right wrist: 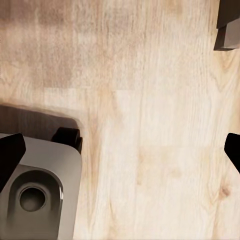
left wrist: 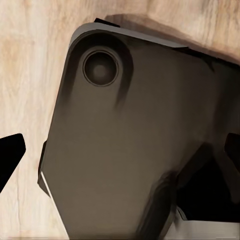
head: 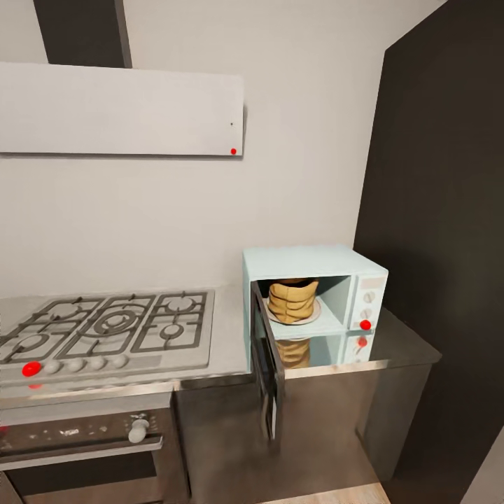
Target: In the kitchen, take the popcorn bag from the countertop, put it into the microwave, and heat it until the popcorn is cooked so the cooked popcorn ends up inside the bag.
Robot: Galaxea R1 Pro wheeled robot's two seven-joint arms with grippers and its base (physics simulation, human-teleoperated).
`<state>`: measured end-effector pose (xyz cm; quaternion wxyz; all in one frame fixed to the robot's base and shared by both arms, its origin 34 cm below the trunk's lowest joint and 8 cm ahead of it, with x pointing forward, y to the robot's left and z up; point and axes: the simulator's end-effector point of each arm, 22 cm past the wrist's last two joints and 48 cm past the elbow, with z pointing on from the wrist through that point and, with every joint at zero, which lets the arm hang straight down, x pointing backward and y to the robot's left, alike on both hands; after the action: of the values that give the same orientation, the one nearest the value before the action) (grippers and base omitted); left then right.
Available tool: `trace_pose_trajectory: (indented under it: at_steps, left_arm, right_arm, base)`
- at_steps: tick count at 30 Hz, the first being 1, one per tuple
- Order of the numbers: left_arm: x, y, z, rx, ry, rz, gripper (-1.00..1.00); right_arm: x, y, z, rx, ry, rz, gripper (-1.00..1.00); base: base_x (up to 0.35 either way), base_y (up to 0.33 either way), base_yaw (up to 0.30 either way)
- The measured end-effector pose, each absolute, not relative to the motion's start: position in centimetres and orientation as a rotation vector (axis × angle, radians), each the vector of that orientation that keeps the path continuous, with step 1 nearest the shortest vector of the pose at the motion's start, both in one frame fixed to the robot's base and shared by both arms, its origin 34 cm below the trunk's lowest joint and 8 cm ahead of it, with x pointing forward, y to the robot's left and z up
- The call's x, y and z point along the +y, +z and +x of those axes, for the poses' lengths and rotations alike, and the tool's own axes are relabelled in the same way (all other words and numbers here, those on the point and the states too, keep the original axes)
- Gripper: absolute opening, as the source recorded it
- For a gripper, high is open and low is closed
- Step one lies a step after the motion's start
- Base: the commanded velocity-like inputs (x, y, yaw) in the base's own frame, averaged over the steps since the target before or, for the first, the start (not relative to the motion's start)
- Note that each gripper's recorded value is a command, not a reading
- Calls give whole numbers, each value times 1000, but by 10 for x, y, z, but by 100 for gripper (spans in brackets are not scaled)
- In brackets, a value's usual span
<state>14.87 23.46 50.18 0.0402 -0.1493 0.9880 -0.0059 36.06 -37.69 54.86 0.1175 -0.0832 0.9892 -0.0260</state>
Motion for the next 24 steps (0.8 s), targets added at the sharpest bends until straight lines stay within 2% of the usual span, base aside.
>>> trace_pose_trajectory:
  at_steps: [7,16,24]
  left_arm:
    - [235,502,152,3011,-11,-462,100]
    - [237,503,165,2984,-13,-449,100]
    - [259,580,384,2679,-75,-363,100]
  right_arm:
    - [-376,548,361,2895,-75,-244,100]
    - [-378,549,360,2894,-78,-248,100]
    - [-379,551,367,2862,-78,-253,100]
  base:
    - [-262,0,0]
    - [-20,0,0]
    - [0,0,0]
